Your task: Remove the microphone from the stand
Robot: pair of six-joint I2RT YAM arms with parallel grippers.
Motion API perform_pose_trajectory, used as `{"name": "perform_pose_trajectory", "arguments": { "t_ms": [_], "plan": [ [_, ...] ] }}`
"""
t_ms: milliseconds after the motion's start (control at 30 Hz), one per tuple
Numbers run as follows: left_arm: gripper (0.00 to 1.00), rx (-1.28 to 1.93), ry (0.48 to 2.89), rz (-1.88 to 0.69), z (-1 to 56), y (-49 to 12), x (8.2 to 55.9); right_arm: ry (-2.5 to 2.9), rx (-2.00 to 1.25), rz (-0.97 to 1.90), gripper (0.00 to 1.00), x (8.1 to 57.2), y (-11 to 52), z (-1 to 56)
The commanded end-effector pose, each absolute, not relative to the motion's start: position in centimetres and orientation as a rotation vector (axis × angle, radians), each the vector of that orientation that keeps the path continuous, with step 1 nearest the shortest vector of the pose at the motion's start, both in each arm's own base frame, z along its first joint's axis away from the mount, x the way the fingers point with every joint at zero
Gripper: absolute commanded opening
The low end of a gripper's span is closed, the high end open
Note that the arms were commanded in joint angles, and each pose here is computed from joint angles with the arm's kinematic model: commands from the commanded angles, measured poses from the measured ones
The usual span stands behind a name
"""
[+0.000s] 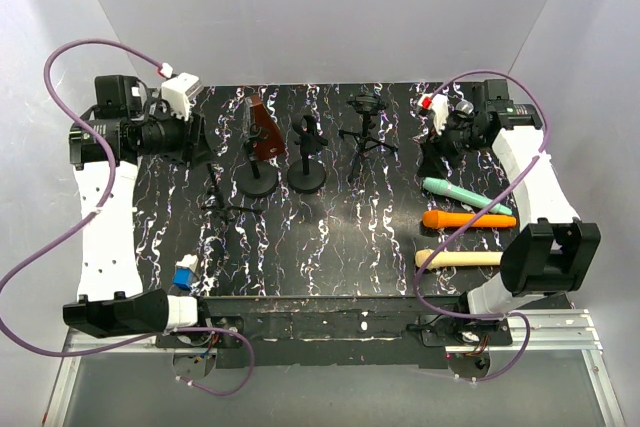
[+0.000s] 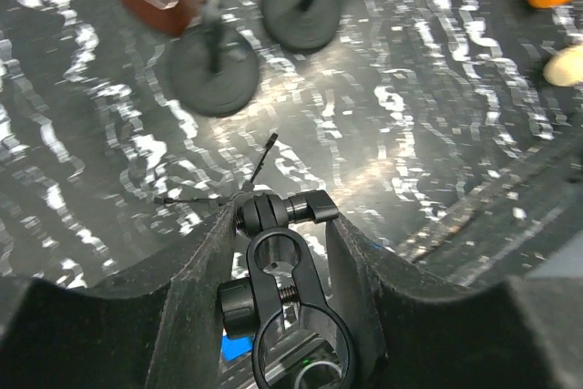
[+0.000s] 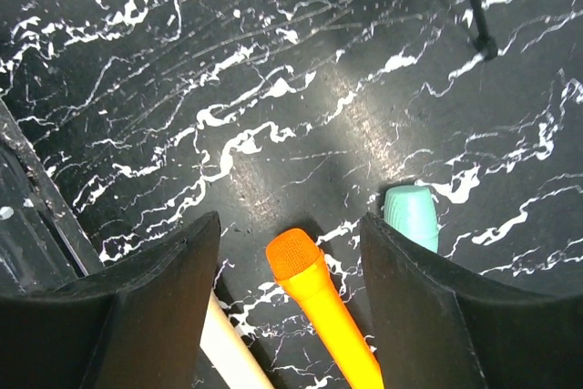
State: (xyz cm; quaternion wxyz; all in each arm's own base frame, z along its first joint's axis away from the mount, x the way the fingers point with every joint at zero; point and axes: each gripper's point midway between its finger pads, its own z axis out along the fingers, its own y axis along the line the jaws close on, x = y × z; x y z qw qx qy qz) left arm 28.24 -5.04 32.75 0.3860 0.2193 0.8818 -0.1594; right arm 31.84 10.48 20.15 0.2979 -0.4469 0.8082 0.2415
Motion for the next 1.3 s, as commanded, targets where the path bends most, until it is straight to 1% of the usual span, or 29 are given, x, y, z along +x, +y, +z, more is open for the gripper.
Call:
{"name": "perform_pose_trajectory", "arguments": {
  "t_ms": [0,100,167,267,500,633,767,900,933,1000,1067,1133,1200,1267],
  "plan": [
    [0.08,0.591,2.328,-0.852,32.5,-10.1,21.2,1.978,-1.223,0.659,0.69,30.8,13.3,25.3],
    [0.05,0.603,2.287,-0.943,32.9,-11.2,20.6,1.897,-1.27,0.68,0.69,29.5,15.5,27.1],
    [0.05,0.596,2.247,-1.017,33.4,-12.1,20.3,1.838,-1.302,0.715,0.69,28.0,17.1,28.6],
    [0.06,0.638,2.132,-1.086,34.3,-13.2,20.5,1.723,-1.353,0.775,0.68,26.0,19.7,30.5],
    [0.06,0.982,1.785,-1.171,36.3,-16.5,21.7,1.485,-1.466,0.935,0.68,22.0,24.4,32.8],
    [0.07,1.161,1.7,-1.231,35.8,-19.3,22.2,1.416,-1.512,1.006,0.68,21.4,26.5,33.2],
    [0.07,1.35,1.614,-1.207,34.4,-22.6,21.7,1.357,-1.543,1.091,0.68,21.0,28.8,33.2],
    [0.09,1.493,1.502,-1.126,33.9,-24.9,21.3,1.34,-1.527,1.196,0.71,20.4,30.6,33.3],
    [0.13,1.526,1.487,-1.111,33.6,-25.2,21.4,1.338,-1.518,1.224,0.71,20.3,30.9,33.3],
    [0.45,1.589,1.477,-1.065,32.9,-25.6,21.7,1.346,-1.5,1.266,0.73,20.1,31.4,33.0],
    [0.62,1.622,1.47,-1.017,33.1,-25.8,22.0,1.34,-1.49,1.275,0.74,20.0,31.8,32.8],
    [0.7,1.593,1.474,-0.963,34.2,-25.7,22.6,1.352,-1.492,1.277,0.74,19.9,32.3,32.5],
    [0.75,1.548,1.481,-0.899,35.4,-25.3,23.0,1.351,-1.505,1.284,0.75,19.7,32.6,32.2],
    [0.81,1.43,1.527,-0.839,37.2,-24.8,23.5,1.348,-1.523,1.314,0.75,19.5,33.1,31.7]
  ]
}}
